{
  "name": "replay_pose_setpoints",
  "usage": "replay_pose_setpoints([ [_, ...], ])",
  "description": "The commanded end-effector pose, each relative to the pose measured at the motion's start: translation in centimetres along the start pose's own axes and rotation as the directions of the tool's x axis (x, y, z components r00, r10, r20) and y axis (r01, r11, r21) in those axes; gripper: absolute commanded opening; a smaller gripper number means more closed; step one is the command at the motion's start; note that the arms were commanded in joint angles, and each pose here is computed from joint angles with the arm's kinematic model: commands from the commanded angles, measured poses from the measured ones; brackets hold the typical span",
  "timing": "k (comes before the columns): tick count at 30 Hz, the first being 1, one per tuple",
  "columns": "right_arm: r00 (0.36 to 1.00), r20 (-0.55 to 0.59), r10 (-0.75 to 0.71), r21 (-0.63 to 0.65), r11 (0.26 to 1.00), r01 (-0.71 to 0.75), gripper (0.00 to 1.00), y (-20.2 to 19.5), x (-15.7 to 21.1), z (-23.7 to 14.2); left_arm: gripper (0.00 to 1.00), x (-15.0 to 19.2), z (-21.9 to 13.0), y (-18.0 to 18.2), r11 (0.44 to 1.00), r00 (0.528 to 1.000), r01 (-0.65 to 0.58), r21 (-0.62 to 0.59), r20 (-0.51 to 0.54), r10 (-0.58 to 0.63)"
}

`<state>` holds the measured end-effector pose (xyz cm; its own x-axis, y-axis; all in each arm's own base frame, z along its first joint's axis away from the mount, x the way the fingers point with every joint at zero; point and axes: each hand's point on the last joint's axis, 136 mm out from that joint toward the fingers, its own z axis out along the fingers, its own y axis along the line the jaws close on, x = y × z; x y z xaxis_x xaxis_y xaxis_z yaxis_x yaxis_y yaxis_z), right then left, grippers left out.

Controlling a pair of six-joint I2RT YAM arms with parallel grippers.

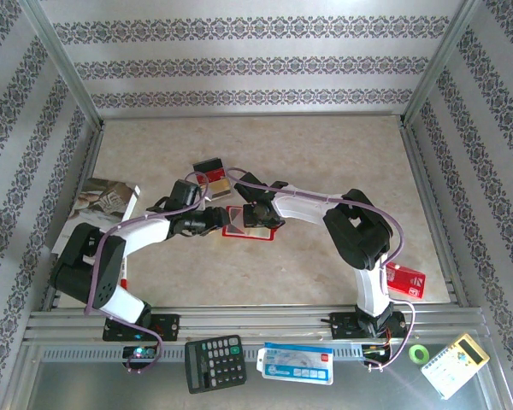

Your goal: Take the credit cards out of the card holder

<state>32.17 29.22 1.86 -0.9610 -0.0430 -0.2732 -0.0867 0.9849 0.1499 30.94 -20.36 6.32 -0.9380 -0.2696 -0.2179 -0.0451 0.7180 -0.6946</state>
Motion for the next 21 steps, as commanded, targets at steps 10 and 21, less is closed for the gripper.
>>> replay_pose_setpoints([
  [10, 0.997, -0.069, 0.041, 0.004, 0.999, -0.041, 0.45, -1.2, 2.2, 1.9, 0.31, -1.0, 2.4, -0.7, 0.995, 0.997, 0.071, 0.064, 0.023, -0.073],
  [21, 0.997, -0.066, 0.049, -0.024, 0.998, -0.051, 0.44, -1.3, 2.1, 1.9, 0.27, -0.3, 3.4, 0.2, 0.992, 0.993, 0.115, 0.052, -0.016, -0.114],
])
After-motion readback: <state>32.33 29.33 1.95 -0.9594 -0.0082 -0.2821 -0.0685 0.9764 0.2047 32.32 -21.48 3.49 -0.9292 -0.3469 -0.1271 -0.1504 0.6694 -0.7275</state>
